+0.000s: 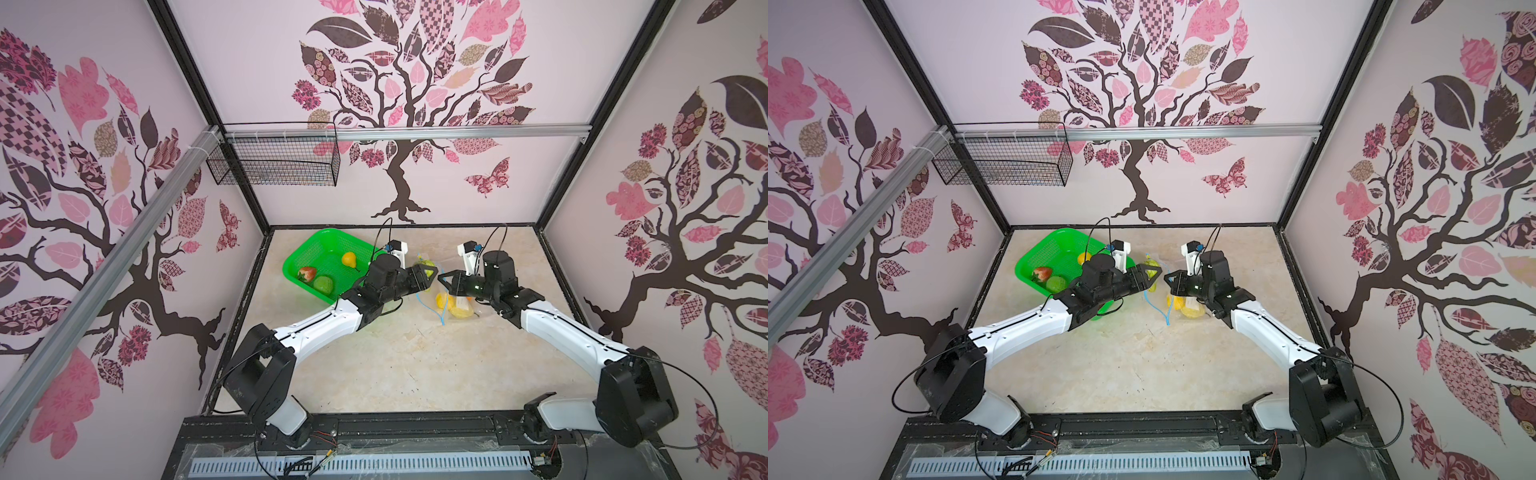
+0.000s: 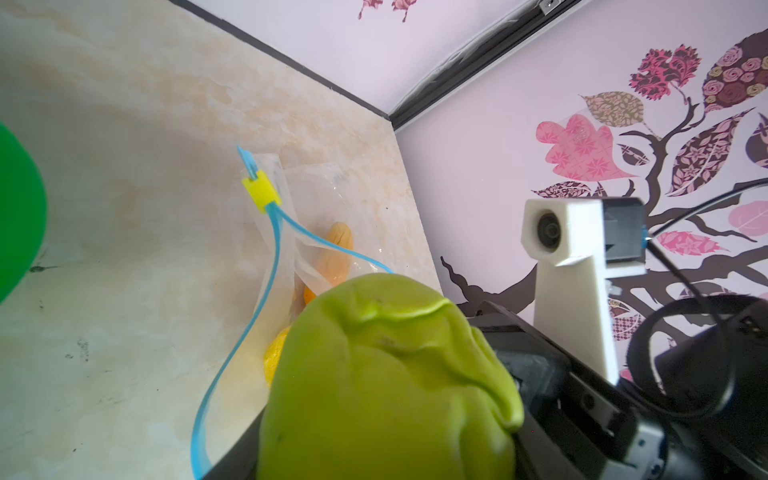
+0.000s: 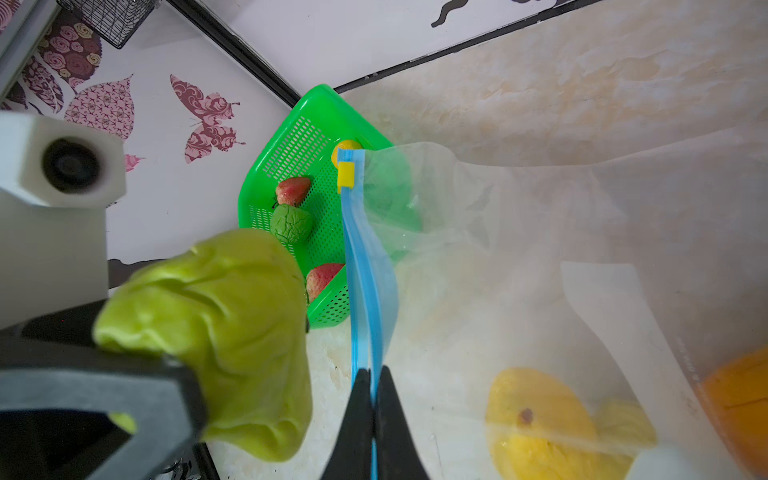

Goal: Place the food in the zip-top bag and seal the zipper
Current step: 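Carry the green fruit with the left gripper into the bag mouth, then open the left gripper to drop the green fruit into the bag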

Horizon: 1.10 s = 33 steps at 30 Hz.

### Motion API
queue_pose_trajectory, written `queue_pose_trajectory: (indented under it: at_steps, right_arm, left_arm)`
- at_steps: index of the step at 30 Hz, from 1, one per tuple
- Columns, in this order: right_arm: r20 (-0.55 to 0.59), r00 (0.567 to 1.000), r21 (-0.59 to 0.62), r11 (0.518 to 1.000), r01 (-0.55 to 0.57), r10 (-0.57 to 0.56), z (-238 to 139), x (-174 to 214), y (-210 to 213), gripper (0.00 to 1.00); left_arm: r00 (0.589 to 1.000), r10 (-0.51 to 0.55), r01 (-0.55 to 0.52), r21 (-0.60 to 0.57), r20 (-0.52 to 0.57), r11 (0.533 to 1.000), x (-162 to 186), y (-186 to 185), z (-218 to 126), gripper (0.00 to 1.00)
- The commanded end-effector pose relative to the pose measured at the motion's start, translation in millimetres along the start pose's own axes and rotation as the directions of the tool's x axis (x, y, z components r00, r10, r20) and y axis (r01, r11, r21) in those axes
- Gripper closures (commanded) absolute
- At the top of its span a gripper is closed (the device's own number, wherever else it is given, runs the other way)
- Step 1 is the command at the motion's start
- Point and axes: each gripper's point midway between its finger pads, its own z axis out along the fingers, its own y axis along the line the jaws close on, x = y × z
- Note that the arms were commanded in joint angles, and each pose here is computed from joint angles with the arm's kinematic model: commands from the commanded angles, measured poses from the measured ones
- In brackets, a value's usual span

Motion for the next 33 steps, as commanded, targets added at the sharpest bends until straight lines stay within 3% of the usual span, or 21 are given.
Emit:
queue_pose_trajectory:
  at_steps: [1,10,19,28,33]
  right_arm:
    - [0.045,0.999,-0.044,0.999,0.012,-0.01,-3.8,-19.2,16.8,1.0]
    - [0.059,0.998,-0.067,0.998,-0.004,0.008,-0.9,-25.4,21.0,1.0]
    - [0.061,0.998,-0.084,0.996,-0.009,0.015,-3.3,-25.9,25.1,1.0]
    - [0.059,0.998,-0.085,0.996,-0.005,0.01,-4.0,-23.4,24.5,1.0]
    - [0.055,0.998,-0.072,0.997,0.006,-0.002,-4.9,-22.6,22.8,1.0]
  left_arm:
    - [0.999,-0.035,0.035,-0.002,0.02,0.999,5.7,8.3,5.4,0.5]
    - [0.993,-0.115,0.117,-0.122,0.016,0.986,26.3,42.7,13.5,0.51]
    - [0.992,-0.123,0.114,-0.206,-0.031,0.972,34.5,59.2,33.2,0.48]
    - [0.991,-0.078,0.057,-0.184,-0.11,0.981,38.2,42.1,37.9,0.23]
    - [0.989,-0.014,0.001,-0.088,-0.148,0.996,33.7,11.3,25.5,0.21]
